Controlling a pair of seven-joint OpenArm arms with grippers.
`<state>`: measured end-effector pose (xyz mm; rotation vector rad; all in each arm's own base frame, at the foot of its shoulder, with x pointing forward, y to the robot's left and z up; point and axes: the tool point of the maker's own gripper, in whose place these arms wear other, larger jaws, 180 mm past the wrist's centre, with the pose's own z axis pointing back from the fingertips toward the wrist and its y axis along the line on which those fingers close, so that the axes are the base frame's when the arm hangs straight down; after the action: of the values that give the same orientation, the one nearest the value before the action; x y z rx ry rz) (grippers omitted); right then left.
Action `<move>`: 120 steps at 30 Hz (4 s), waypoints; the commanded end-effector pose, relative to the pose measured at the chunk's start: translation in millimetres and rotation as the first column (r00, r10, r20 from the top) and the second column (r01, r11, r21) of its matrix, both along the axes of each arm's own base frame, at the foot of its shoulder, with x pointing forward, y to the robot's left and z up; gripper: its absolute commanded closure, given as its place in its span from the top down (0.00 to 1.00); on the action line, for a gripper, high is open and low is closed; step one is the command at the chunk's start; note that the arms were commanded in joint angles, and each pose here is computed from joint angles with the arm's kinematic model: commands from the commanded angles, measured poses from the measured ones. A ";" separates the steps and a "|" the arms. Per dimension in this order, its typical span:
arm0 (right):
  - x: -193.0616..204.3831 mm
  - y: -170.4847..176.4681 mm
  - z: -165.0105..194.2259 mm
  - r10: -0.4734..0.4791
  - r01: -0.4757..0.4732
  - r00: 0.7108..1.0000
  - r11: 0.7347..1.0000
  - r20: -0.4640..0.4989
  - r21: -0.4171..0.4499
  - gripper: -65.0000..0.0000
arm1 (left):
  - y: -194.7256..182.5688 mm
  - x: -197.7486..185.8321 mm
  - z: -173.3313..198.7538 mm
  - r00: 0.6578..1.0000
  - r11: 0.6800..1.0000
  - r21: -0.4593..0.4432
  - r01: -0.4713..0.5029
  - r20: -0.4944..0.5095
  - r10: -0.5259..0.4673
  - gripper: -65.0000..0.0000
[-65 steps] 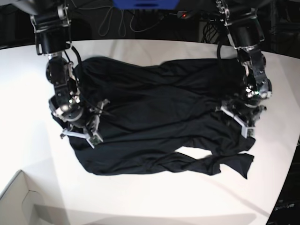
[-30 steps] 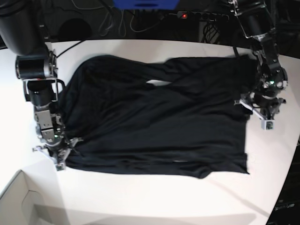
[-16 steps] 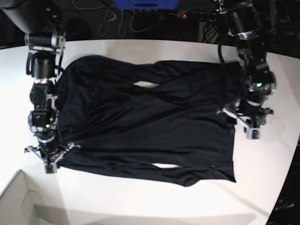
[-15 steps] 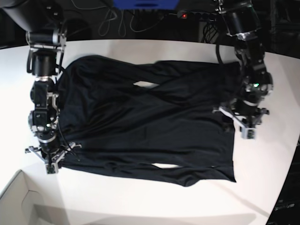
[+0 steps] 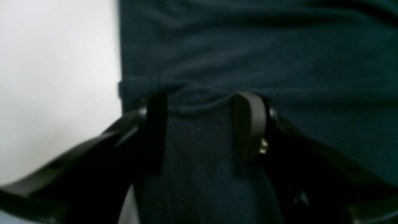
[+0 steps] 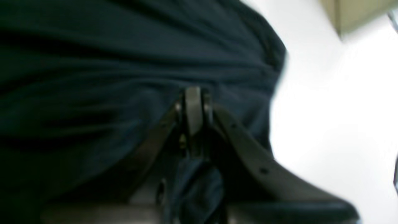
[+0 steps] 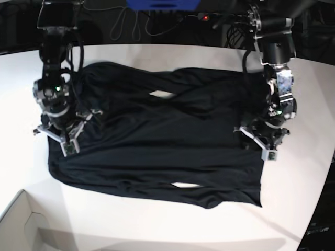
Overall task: Layout the t-shirt on the table in an organized manner, then fold the t-shirt properly
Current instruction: 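Release the shirt and raise both grippers, then grasp the black shirt's collar-end corners with both grippers, then pull the grasped corners apart and away from the hem with both grippers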
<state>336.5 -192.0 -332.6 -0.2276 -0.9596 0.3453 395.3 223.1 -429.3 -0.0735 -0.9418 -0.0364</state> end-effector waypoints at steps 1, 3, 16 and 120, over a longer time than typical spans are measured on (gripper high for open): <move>-1.1 -0.2 9.9 0.008 -0.008 1.000 1.000 0.025 -0.013 0.00 | 13.7 -0.2 -1.1 0.999 0.999 0.036 -0.013 -0.031 0.014 0.52; -13.0 6.6 3.9 0.028 -0.028 1.000 1.000 -0.003 -0.009 0.00 | 24.1 4.1 2.3 0.999 0.999 0.046 -0.023 -0.021 0.024 0.52; -63.1 11.2 -52.2 0.044 -0.042 0.983 0.999 -0.177 0.015 0.00 | 43.2 40.8 56.8 0.995 0.995 0.095 -0.029 0.100 0.020 0.52; -93.9 -29.7 -44.7 -0.006 0.011 0.991 0.999 -0.136 0.035 0.00 | 6.7 -159.4 73.5 0.990 0.981 0.132 -0.141 0.029 0.139 0.00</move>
<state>236.8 -221.2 -387.4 -0.1674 -0.7875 0.3268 227.9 228.7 -369.9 0.1137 -0.9021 0.0332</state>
